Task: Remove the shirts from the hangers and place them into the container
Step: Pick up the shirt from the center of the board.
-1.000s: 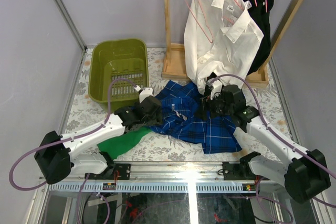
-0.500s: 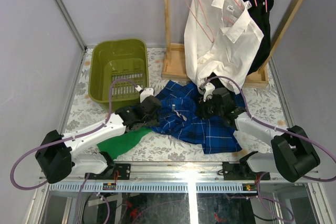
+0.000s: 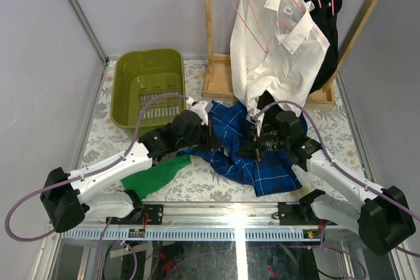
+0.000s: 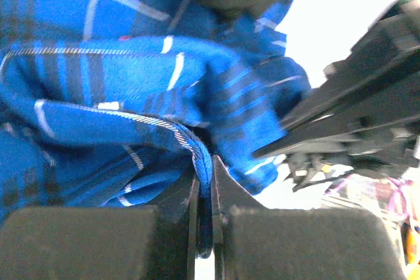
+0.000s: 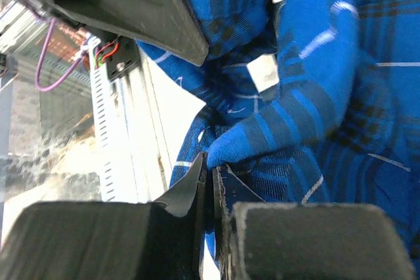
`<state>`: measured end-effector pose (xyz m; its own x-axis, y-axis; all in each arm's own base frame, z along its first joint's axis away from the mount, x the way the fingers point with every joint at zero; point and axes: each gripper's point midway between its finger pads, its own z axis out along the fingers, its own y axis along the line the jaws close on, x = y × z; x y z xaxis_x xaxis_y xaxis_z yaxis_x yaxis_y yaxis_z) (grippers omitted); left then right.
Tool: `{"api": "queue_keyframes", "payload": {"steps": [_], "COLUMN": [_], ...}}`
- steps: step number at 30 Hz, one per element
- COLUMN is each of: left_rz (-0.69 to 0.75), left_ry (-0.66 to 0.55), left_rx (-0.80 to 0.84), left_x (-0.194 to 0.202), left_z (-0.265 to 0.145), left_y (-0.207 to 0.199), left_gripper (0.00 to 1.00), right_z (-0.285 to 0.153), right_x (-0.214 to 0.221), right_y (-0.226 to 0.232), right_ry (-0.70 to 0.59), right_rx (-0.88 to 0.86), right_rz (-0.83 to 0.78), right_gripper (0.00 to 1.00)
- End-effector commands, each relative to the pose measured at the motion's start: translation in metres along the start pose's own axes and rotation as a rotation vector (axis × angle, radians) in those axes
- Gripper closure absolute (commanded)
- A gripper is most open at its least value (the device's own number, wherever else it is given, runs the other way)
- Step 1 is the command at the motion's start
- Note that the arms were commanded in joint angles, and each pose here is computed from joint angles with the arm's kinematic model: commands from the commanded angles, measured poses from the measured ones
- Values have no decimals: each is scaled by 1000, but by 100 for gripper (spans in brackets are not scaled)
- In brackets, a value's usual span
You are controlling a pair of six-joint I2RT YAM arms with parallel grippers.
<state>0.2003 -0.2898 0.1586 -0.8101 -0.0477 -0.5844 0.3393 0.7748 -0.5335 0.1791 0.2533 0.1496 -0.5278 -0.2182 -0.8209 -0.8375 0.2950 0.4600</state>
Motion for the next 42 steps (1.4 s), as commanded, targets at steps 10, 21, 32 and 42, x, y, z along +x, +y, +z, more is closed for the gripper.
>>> {"api": "queue_keyframes", "payload": {"steps": [10,21,32,42], "left_rz": [109,-8,20,138], "left_ry": [-22,52,166,342], "left_rx": [356,104,16,-246], "left_x": [-6,12,36,98], "left_z": [-2,40,77,127], "left_y": [-109,-51,-35,25], "left_gripper": [99,77,0,0], "right_z": [-28,-108,-157,-162], "right_x": [12,-47,-72,-84], "right_y": [34,-8,-39,-51], "right_ry": [68,-119,-244,-308], "right_rx": [-56,568,917,980], "right_rz": [-101,-213,-130,-118], "right_gripper": [76,31,21,20]}}
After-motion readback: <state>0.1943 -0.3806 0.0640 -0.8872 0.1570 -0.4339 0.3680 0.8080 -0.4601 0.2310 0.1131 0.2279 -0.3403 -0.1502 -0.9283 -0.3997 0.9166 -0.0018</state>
